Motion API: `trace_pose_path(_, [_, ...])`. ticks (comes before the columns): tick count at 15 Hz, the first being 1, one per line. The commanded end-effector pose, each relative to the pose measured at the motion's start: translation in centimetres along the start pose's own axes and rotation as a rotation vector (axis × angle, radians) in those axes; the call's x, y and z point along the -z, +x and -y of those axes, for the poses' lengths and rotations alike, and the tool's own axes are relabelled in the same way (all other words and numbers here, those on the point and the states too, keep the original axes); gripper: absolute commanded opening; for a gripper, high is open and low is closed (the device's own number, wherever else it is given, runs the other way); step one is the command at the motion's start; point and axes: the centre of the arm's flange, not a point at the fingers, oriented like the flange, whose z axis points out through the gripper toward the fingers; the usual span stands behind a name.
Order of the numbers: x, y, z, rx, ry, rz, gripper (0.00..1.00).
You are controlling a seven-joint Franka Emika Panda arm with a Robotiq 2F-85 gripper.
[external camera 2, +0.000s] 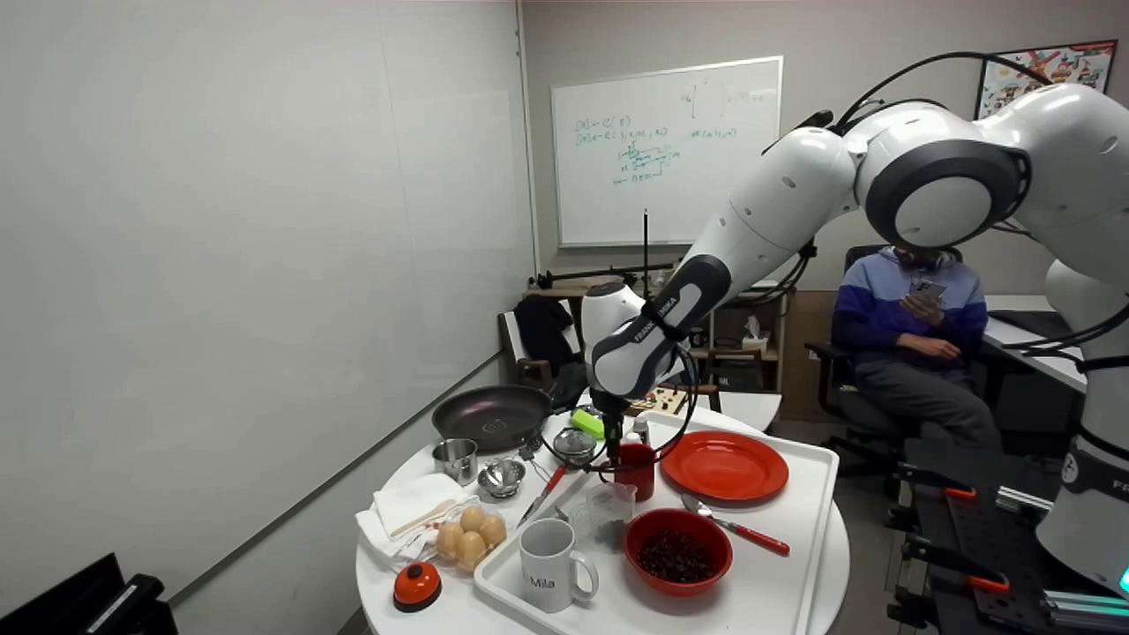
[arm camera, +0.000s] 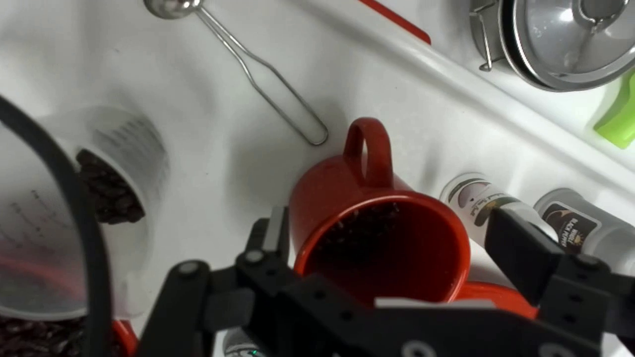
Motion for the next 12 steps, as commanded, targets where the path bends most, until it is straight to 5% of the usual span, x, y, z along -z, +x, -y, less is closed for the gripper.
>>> trace_pose_path(1, [0.2, -0.8, 1.0, -0.023, 0.01, 0.024, 1.0])
trace_pose_path(12, [-3.5, -2.3, 1.9, 0.015, -0.057, 0.034, 1.0])
